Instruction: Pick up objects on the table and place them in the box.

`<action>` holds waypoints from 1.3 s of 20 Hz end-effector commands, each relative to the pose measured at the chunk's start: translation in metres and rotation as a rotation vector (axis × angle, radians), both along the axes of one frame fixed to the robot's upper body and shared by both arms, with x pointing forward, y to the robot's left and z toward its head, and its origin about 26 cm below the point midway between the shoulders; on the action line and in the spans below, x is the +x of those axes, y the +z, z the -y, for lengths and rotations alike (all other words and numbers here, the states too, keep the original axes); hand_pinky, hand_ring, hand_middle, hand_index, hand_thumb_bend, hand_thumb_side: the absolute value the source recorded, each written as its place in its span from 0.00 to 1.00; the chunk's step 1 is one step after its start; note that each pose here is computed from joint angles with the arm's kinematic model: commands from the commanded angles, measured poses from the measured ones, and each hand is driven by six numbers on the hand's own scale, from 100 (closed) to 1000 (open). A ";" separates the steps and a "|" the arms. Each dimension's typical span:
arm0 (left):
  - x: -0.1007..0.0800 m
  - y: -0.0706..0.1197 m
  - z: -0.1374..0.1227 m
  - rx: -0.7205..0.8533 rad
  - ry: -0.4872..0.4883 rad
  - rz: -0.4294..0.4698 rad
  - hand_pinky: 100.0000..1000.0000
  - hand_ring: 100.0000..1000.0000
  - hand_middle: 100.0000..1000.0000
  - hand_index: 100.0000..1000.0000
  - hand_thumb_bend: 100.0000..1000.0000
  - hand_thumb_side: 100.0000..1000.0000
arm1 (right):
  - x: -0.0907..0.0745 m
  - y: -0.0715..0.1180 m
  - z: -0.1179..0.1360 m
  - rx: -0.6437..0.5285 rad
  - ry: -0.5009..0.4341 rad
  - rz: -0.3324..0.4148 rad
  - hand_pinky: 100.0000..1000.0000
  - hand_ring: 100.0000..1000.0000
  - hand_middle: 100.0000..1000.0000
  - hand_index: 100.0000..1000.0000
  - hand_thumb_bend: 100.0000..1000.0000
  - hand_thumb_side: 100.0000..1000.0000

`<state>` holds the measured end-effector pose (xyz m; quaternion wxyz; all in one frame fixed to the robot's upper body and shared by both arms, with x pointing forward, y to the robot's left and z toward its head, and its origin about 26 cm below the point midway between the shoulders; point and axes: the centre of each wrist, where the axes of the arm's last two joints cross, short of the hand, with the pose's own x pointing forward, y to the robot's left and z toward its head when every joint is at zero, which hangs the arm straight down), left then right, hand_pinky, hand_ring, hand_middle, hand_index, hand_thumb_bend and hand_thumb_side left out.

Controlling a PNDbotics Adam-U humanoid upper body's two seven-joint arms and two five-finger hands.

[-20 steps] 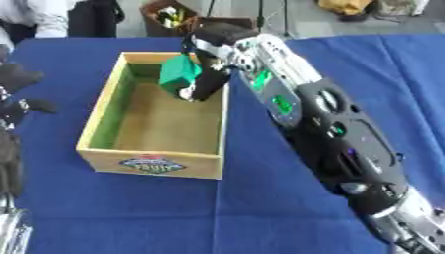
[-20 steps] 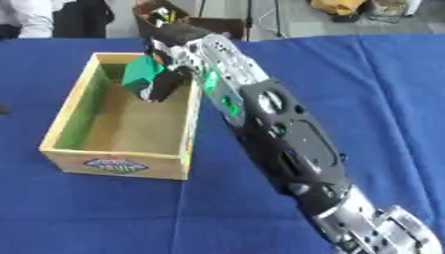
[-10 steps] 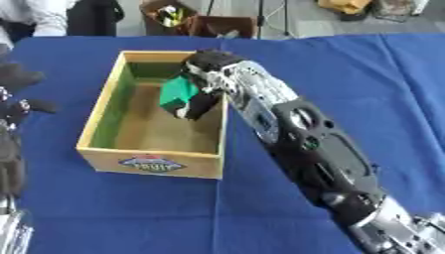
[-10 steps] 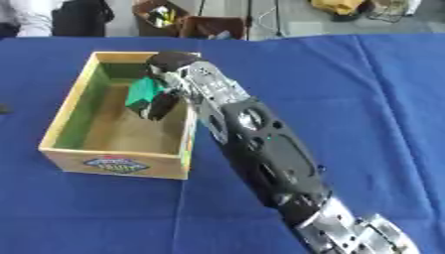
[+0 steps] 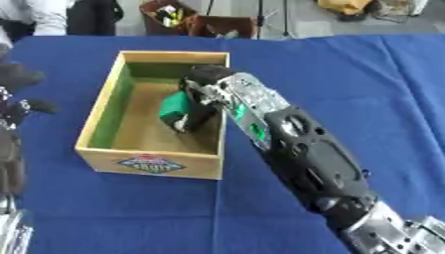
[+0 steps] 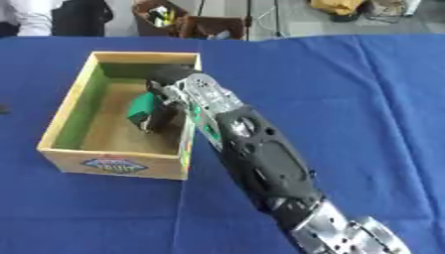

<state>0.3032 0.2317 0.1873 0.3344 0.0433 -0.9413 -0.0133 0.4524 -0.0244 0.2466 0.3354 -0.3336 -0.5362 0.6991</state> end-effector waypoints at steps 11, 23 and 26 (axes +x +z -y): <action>-0.003 0.004 -0.001 0.010 0.001 0.019 0.44 0.71 0.87 0.70 0.00 0.97 | -0.013 0.044 0.008 0.018 0.056 0.072 0.82 0.83 0.59 0.88 0.40 0.79; -0.003 0.003 -0.003 0.010 0.014 0.017 0.44 0.71 0.87 0.70 0.00 0.97 | -0.075 0.114 0.053 0.387 0.122 0.392 0.82 0.81 0.67 0.89 0.02 1.00; -0.003 0.003 -0.003 0.009 0.015 0.016 0.44 0.71 0.87 0.70 0.00 0.97 | -0.082 0.116 0.057 0.445 0.120 0.401 0.84 0.82 0.69 0.89 0.00 1.00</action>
